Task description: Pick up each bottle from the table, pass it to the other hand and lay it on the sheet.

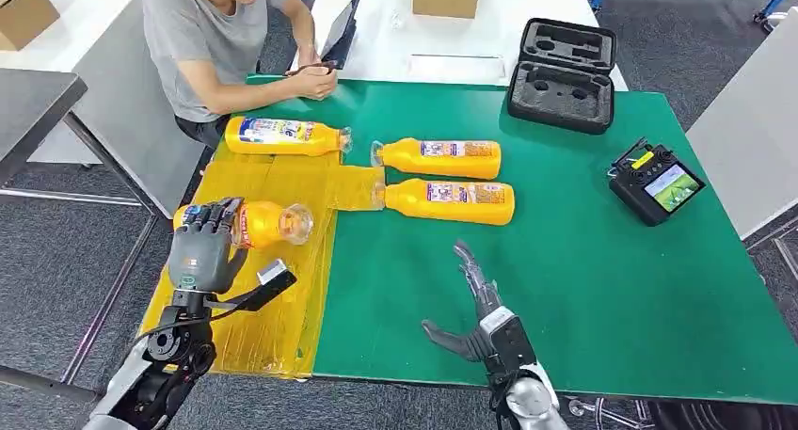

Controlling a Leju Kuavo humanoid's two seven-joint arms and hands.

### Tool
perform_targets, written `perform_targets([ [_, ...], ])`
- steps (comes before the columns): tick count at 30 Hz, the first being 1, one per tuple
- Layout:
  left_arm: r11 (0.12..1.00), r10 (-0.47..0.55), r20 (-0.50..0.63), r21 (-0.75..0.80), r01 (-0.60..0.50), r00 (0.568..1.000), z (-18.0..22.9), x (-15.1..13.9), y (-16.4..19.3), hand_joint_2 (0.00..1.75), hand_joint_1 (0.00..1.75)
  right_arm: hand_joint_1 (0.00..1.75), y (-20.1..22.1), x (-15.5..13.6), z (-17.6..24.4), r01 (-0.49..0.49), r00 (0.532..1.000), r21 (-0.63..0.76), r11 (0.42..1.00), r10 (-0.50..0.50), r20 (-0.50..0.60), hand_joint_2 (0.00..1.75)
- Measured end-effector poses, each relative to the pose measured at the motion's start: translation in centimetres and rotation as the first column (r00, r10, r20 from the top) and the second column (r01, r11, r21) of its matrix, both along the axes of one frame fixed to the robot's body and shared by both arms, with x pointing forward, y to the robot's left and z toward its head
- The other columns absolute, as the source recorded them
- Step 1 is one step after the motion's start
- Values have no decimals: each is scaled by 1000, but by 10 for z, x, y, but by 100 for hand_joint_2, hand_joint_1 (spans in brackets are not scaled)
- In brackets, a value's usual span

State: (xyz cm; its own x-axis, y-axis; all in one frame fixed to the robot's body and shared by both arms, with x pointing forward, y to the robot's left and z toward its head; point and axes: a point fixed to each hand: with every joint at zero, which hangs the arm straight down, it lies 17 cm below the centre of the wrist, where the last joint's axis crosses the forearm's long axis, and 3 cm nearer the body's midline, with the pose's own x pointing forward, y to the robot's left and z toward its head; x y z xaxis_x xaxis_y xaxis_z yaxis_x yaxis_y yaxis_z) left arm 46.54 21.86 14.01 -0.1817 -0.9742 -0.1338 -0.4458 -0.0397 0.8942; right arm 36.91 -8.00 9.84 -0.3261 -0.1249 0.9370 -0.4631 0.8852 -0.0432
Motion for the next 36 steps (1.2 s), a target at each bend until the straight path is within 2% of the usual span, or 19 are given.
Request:
perform_targets([
  [5,1000,11,-19,25,-10,1000,-5,1,1,175,175,0,0,0,-1,0,1000,-1,1000,0,-2,175],
  [9,996,73,-84,57,-69,994,-19,7,8,175,175,0,0,0,-2,0,1000,-3,1000,0,-6,175],
  [14,989,86,-167,134,-64,982,-37,12,-3,175,175,0,-1,1,-4,3,1000,-6,1000,-3,-9,175],
  [20,984,23,-214,178,16,977,-47,14,-25,175,175,0,-1,4,-3,9,1000,-8,1000,-9,-6,175],
  [25,981,13,-233,191,32,973,-52,15,-31,175,175,0,-1,4,-4,11,1000,-7,1000,-11,-10,175],
  [27,978,-1,-252,203,53,968,-56,15,-36,175,169,0,0,4,-5,11,1000,-7,1000,-11,-12,175],
  [28,976,-12,-258,206,67,966,-57,15,-39,175,175,0,1,4,-5,11,1000,-6,1000,-11,-13,175],
  [30,974,-34,-261,207,91,965,-58,14,-45,175,154,0,1,4,-5,11,1000,-6,1000,-11,-13,175],
  [31,974,-41,-261,205,97,964,-59,14,-48,175,72,0,2,3,-5,11,1000,-7,1000,-11,-12,175],
  [32,974,-44,-263,202,99,964,-59,14,-50,175,12,0,2,3,-5,11,1000,-7,1000,-11,-12,175],
  [33,974,-48,-265,200,104,963,-60,13,-52,175,0,0,2,4,-4,12,1000,-7,1000,-12,-11,175],
  [36,975,-62,-270,190,116,961,-60,13,-59,175,0,0,2,4,-5,19,1000,-17,1000,-19,-6,175],
])
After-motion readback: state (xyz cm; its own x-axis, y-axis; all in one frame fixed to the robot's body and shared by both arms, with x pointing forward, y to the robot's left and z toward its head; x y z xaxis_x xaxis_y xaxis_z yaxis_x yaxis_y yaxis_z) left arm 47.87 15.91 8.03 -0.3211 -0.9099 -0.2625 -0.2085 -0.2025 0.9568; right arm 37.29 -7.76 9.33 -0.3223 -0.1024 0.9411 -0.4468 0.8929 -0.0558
